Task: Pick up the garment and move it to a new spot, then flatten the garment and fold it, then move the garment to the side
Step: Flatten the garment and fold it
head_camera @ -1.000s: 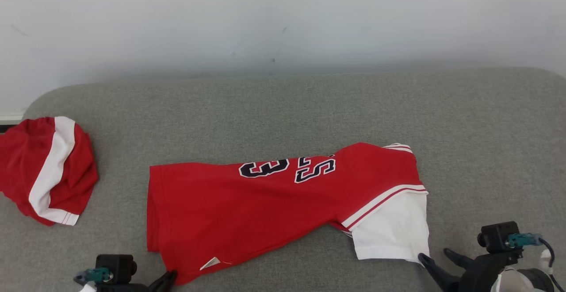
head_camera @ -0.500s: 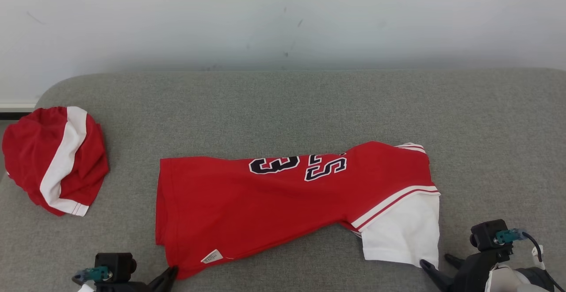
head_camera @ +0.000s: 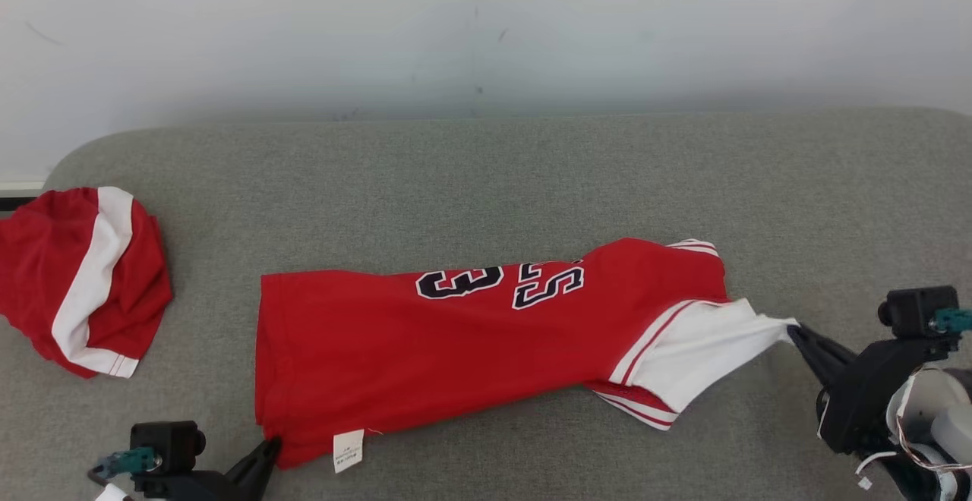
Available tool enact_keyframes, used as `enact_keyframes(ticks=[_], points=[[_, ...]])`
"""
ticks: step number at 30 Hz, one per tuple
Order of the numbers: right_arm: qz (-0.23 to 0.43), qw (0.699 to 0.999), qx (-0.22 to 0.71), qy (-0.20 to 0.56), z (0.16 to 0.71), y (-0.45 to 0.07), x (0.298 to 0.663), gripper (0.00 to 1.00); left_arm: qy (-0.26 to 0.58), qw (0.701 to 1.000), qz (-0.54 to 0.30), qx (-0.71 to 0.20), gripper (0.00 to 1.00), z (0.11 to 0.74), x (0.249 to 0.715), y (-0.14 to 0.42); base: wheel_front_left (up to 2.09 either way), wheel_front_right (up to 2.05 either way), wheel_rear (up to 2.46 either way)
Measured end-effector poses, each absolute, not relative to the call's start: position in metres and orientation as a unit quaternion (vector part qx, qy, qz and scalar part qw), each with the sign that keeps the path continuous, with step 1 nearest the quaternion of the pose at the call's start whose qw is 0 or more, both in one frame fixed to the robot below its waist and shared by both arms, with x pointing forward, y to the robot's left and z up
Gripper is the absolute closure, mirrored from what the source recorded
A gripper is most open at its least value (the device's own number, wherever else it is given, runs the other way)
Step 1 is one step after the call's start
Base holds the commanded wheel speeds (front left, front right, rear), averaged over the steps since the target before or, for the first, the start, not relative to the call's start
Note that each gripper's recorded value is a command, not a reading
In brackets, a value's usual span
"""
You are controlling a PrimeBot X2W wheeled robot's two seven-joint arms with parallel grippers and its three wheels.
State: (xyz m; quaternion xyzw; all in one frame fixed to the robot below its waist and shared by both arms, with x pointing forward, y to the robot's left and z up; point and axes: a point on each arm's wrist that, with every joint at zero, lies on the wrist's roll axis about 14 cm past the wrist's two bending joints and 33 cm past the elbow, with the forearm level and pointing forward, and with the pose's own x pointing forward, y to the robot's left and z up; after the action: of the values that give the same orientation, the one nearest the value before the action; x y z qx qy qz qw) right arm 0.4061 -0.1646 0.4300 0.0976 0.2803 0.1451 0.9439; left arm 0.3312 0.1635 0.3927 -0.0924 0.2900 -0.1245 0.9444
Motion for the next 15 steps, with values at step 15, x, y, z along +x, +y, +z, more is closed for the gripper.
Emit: enact_keyframes(ticks=[15], points=[[0.194, 0.944, 0.138, 0.23, 0.475, -0.137, 0.439, 1.0, 0.209, 0.951, -0.218, -0.068, 1.0, 0.46, 0.396, 0.137, 0.0, 0.0, 0.0]])
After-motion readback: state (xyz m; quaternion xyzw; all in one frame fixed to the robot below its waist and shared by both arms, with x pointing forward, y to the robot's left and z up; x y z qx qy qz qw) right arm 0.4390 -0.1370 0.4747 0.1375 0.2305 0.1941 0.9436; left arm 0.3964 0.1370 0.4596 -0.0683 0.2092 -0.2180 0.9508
